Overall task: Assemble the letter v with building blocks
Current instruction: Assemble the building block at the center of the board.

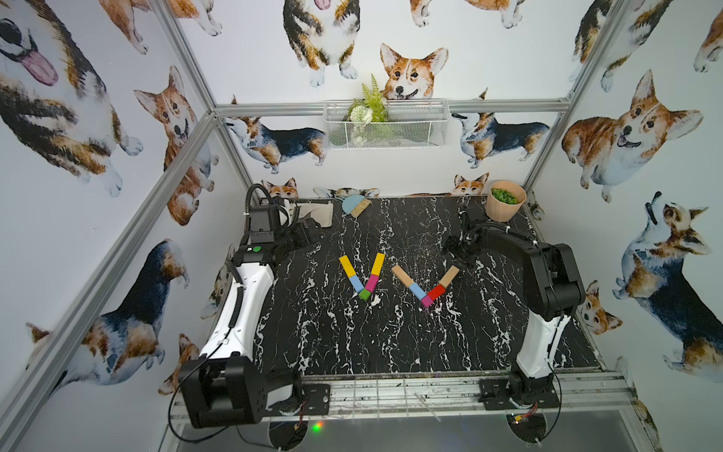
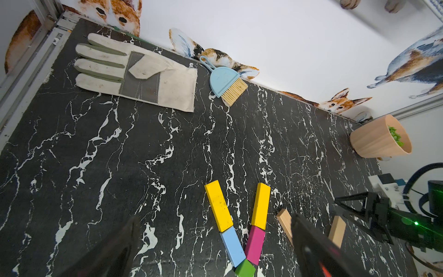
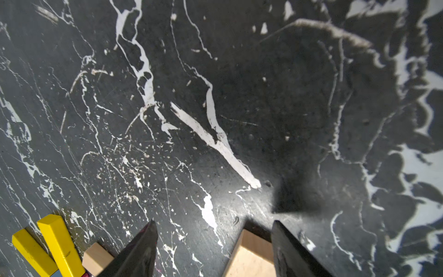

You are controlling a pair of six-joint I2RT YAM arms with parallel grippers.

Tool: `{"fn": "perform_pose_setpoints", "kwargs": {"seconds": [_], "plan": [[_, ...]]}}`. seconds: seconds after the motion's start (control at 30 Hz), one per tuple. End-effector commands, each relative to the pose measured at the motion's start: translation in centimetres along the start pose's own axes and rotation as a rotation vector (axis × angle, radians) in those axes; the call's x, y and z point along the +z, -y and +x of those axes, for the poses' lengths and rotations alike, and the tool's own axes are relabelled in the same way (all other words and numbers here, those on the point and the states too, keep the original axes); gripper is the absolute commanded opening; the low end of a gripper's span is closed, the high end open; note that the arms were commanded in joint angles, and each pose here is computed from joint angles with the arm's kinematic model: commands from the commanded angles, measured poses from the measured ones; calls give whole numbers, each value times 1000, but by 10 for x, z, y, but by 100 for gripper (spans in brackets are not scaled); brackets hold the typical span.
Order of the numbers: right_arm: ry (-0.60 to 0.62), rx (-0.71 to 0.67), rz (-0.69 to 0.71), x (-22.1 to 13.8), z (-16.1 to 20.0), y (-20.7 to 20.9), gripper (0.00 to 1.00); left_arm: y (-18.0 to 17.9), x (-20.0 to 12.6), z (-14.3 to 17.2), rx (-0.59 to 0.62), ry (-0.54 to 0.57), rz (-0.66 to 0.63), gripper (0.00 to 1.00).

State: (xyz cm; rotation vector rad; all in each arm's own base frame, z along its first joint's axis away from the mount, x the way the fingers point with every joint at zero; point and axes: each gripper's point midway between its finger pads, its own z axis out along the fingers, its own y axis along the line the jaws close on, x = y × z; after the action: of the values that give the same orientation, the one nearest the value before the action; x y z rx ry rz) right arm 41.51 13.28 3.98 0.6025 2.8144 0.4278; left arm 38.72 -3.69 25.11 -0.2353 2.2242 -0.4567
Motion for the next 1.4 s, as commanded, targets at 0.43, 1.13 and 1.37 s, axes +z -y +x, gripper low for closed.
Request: {"fn": "perform_pose_setpoints", "kwargs": {"seconds": [0.43,1.13,1.37], "plan": [[-36,-7,-27,12,5,-4,77,0,0,-4,6,12,3,100],[-54,-38,-25,16,16,-13,78,0,-1,-5,6,14,4,100],[-49,-39,-20,13,17,-11,79,1,-1,-5,7,15,6,100]]}}
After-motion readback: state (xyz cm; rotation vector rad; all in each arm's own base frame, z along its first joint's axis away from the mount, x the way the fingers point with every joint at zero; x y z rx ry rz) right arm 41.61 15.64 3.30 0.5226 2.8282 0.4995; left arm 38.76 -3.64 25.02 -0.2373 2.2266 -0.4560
